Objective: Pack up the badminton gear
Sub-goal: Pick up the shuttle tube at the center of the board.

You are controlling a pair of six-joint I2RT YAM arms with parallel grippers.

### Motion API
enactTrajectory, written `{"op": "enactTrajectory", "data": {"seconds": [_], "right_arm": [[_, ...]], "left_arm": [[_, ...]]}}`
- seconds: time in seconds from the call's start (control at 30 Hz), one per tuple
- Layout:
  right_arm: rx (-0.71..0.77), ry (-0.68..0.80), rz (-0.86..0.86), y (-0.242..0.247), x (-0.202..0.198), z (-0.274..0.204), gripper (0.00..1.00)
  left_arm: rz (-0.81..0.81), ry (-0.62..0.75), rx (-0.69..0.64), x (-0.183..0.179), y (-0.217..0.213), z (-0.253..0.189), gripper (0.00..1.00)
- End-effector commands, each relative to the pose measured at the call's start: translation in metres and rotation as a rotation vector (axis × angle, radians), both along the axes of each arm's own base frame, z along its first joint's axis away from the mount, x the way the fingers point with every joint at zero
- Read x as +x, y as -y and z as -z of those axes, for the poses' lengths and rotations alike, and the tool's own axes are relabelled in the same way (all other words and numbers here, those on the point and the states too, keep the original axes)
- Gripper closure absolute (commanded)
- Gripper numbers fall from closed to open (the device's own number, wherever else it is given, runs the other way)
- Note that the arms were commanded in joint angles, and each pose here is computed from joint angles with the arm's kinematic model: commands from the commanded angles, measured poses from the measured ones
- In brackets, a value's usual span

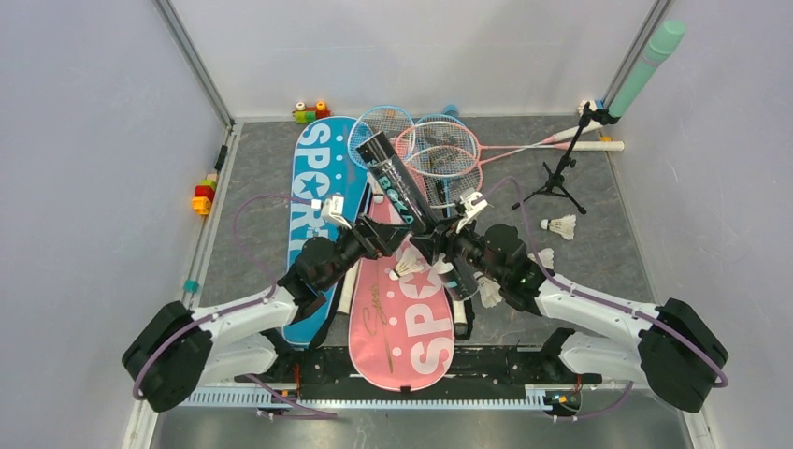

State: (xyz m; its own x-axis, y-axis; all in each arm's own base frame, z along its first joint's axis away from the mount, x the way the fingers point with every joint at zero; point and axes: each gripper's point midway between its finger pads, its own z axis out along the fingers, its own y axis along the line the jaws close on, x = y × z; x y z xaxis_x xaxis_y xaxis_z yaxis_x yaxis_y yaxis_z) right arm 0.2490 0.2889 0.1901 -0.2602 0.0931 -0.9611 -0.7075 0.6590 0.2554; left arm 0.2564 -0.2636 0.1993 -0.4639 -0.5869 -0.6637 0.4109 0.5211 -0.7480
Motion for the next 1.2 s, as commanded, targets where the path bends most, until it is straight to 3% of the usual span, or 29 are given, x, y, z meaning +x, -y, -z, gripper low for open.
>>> {"op": "enactTrajectory", "data": {"seconds": [0.0,0.13,0.4,0.47,0.57,0.7,0.83,0.97,1.03,1.17], "right_arm": [[0.114,0.094,-0.066,-0.021,-0.009,-0.036,0.74],[0.1,0.066,-0.06,-0.024,-0.009,-0.025,0.74],[0.163,0.09,-0.142,-0.032,-0.033,-0.028,0.72],[0.17,0.094,-0.159,-0.031,-0.038,-0.028,0.68],[0.18,0.101,-0.161,-0.026,-0.042,-0.028,0.59],[0.195,0.136,-0.155,-0.014,-0.05,-0.035,0.27],[0.196,0.146,-0.129,0.002,-0.056,-0.041,0.02],[0.157,0.14,-0.068,0.023,-0.057,-0.045,0.02],[0.15,0.118,-0.04,0.033,-0.059,-0.05,0.02],[0.226,0.068,-0.021,0.049,-0.072,-0.076,0.02]], "left_arm": [[0.163,0.137,-0.201,-0.009,0.03,-0.065,0.0],[0.219,0.169,-0.24,-0.013,0.039,-0.073,0.0],[0.181,0.171,-0.218,0.002,0.044,-0.07,0.0],[0.198,0.196,-0.192,0.002,0.048,-0.071,0.12],[0.209,0.276,-0.122,0.002,0.051,-0.076,0.43],[0.223,0.431,0.079,0.005,0.053,-0.087,0.75],[0.217,0.703,0.355,0.013,0.051,-0.116,0.83],[0.158,1.001,0.575,0.022,0.045,-0.142,0.98],[0.176,1.137,0.705,0.022,0.047,-0.143,0.98],[0.344,1.28,0.93,0.017,0.053,-0.118,0.98]]}}
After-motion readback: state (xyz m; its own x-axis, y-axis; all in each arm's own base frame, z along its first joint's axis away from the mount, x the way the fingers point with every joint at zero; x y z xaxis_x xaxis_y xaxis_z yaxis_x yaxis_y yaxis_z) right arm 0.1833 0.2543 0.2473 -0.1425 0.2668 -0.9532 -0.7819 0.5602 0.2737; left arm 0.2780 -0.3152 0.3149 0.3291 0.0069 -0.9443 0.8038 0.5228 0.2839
